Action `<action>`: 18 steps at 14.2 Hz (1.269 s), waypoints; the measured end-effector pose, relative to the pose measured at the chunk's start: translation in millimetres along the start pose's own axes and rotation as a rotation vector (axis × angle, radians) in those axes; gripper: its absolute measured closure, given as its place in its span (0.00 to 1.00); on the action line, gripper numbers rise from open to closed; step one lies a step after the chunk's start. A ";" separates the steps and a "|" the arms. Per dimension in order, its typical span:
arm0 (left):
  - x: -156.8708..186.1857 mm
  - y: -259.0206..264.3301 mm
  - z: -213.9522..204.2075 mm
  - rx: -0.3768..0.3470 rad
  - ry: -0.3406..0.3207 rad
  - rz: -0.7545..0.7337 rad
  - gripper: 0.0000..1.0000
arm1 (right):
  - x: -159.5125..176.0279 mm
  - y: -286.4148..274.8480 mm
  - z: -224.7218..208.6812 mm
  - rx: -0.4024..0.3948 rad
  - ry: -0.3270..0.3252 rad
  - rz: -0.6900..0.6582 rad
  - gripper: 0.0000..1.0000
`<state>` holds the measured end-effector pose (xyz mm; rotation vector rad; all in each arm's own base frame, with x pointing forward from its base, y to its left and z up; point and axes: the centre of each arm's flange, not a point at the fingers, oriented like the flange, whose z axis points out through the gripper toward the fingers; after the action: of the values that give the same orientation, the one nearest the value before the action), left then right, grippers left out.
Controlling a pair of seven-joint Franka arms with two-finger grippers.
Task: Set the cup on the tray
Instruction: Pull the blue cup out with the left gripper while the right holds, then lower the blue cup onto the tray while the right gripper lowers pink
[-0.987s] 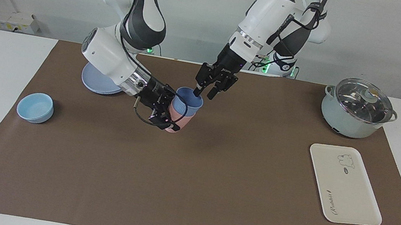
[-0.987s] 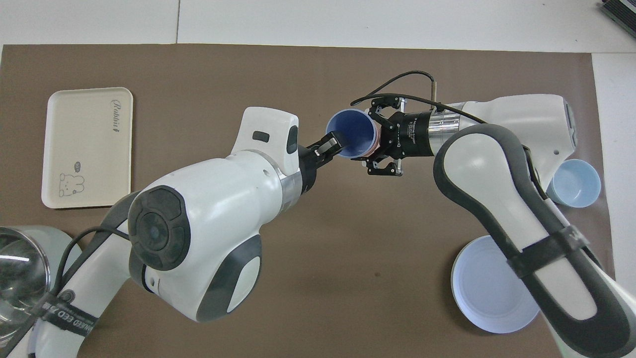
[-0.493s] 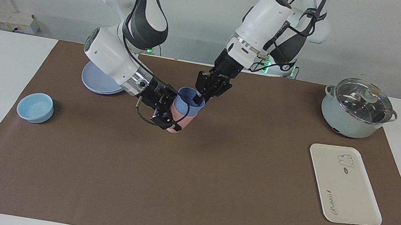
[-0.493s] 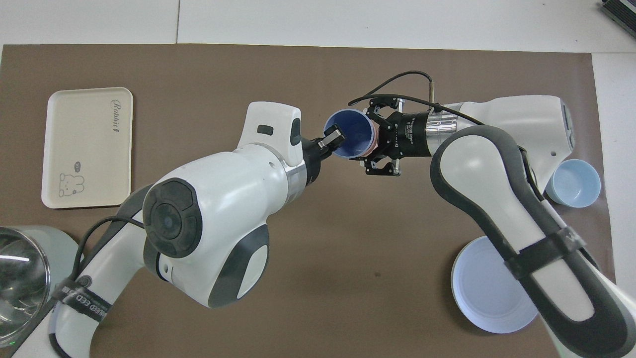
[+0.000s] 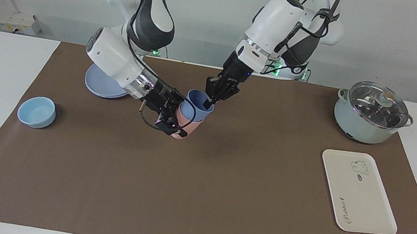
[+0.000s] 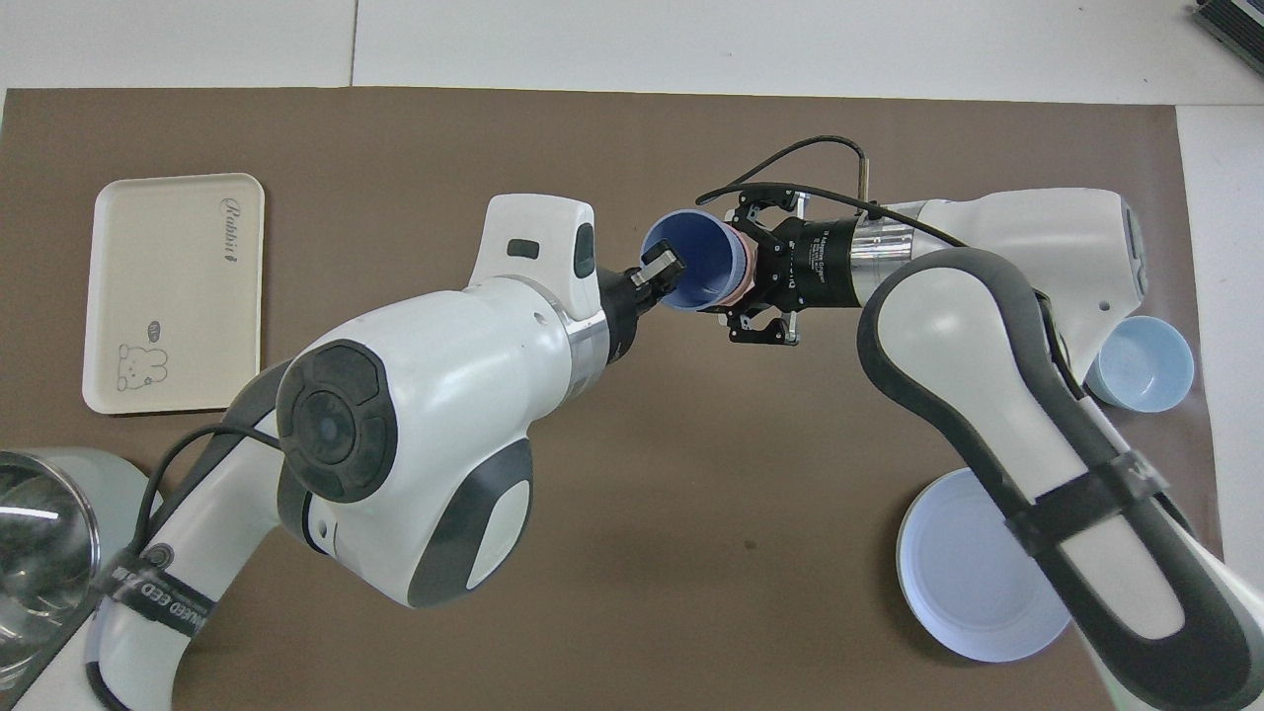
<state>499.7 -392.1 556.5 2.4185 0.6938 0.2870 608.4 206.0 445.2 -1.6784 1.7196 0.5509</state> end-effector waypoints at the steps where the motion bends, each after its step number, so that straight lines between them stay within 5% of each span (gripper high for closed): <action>1: 2.0 4.3 -8.1 0.006 -0.004 -0.003 0.95 | 0.4 -0.3 -0.4 0.001 0.000 0.001 0.21; 9: 46.0 -4.8 -105.1 0.063 0.025 -0.049 0.95 | 30.6 -12.7 -22.8 0.034 0.012 0.048 0.21; 13: 114.1 -74.6 -102.5 0.184 0.032 0.066 0.95 | 107.7 -22.8 -61.7 -0.008 -0.012 0.081 0.21; 18: 247.9 -216.3 -158.3 0.303 0.078 0.158 0.95 | 234.5 -20.6 -89.0 -0.039 -0.161 0.159 0.21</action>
<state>562.9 -32.5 562.1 2.7712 0.6172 0.3645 624.6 -23.8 343.9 -1.4883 1.7429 0.7767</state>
